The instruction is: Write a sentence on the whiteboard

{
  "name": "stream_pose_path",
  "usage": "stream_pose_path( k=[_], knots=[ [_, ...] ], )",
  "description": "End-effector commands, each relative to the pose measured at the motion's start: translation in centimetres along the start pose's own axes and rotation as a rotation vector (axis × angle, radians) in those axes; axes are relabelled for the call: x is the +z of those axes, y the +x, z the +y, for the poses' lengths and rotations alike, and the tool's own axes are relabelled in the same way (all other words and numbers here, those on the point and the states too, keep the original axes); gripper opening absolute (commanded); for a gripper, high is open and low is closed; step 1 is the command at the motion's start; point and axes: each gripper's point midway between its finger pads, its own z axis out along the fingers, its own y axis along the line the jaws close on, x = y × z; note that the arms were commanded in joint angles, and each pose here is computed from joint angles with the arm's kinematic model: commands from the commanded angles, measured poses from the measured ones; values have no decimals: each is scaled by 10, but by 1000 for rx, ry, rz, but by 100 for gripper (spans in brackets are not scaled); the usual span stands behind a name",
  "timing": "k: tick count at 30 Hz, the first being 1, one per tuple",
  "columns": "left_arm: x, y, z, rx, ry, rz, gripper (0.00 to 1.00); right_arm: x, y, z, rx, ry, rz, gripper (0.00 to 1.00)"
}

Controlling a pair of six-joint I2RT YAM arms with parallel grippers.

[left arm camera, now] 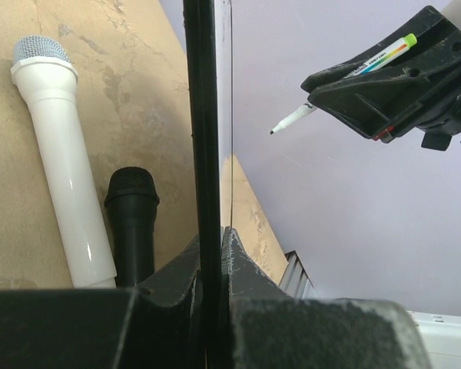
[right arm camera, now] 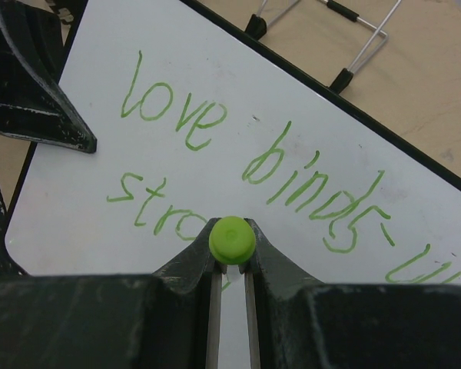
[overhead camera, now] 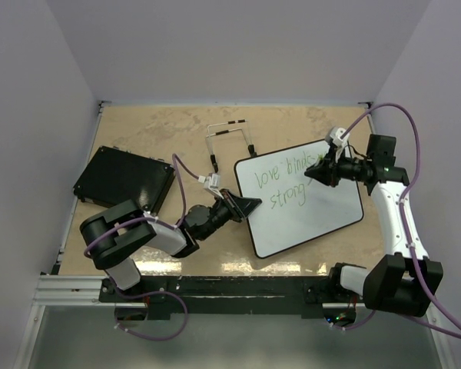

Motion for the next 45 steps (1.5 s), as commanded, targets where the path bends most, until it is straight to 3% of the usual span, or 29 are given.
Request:
stream_pose_path(
  k=[1, 18, 27, 37, 45],
  knots=[
    [-4, -22, -25, 65, 87, -71, 0, -2, -4, 9, -33, -47, -18, 0],
    [-8, -25, -23, 39, 62, -75, 0, -10, -5, 1, -58, 15, 15, 0],
    [-4, -23, -25, 33, 55, -57, 0, -27, -9, -35, -16, 150, -22, 0],
    [0, -23, -24, 0, 22, -48, 0, 1, -8, -40, -9, 80, -76, 0],
    [7, -21, -18, -56, -24, -44, 0, 8, 1, -38, -13, 124, -25, 0]
  ],
)
